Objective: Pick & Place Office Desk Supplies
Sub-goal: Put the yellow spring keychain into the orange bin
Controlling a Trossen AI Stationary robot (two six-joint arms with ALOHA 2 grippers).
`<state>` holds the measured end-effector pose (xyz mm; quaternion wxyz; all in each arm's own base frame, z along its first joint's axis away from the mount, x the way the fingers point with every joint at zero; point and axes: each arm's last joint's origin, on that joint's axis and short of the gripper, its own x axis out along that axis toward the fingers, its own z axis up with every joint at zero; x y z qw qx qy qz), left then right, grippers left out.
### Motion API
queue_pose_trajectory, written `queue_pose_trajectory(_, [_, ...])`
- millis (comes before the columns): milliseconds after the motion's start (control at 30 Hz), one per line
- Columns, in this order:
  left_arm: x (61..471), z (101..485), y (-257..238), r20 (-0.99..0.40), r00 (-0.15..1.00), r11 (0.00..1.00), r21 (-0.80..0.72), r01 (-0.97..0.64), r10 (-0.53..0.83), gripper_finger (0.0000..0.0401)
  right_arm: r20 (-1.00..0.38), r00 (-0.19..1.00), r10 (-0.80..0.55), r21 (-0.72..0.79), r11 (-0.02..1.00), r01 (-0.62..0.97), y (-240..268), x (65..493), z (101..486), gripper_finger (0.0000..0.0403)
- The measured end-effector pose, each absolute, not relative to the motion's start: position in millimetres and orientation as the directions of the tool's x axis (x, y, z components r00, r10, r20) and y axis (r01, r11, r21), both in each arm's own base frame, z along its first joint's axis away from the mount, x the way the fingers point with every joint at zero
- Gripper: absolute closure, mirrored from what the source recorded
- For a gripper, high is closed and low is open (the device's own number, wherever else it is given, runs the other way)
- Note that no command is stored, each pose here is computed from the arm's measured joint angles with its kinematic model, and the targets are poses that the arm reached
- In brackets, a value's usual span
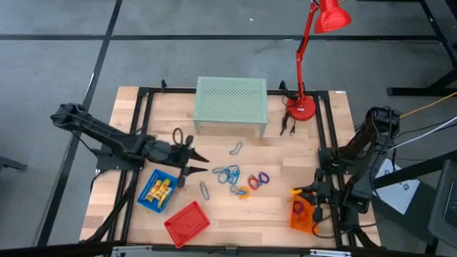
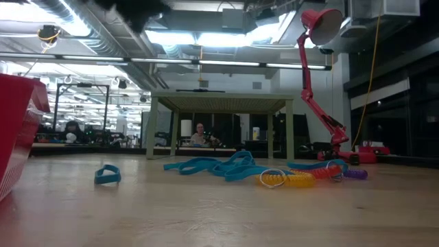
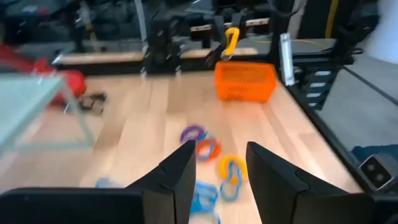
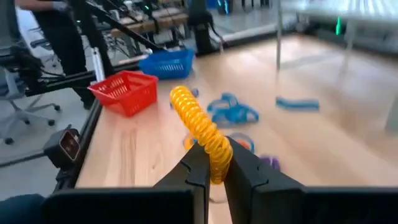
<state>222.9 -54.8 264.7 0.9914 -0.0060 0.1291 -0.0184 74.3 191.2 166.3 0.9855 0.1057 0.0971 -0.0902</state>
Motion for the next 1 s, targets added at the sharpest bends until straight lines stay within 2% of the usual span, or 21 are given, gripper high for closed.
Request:
queue_pose_trajectory(233, [195.4,217.9,-68.8,-0.183,0.983,0.999,-0.048,-0.006,-0.003,0.0265,-0.417,0.906,-0.068,0.312,0.926,0.213,201.2,78.8,171.7,0.0374])
queue_pose_trajectory(433, [189.0,206.7,-70.0,-0.147,0.989,0.999,-0.054,-0.004,-0.004,0.0265,-0.582,0.810,0.068,0.379,0.904,0.196,218.8,82.0,191.5,0.0374])
queue_pose_trajectory(733, [189.5,211.0,-70.4,-0.103,0.995,1.000,-0.030,0.010,-0.013,0.0265,-0.845,0.520,0.127,0.385,0.820,0.425,212.5,93.3,194.2,0.0374])
queue_pose_trajectory(1000, [189.6,211.0,-70.4,-0.103,0.995,1.000,-0.023,0.013,-0.015,0.0265,-0.936,0.323,0.137,0.298,0.797,0.525,200.5,105.3,190.3,0.0373])
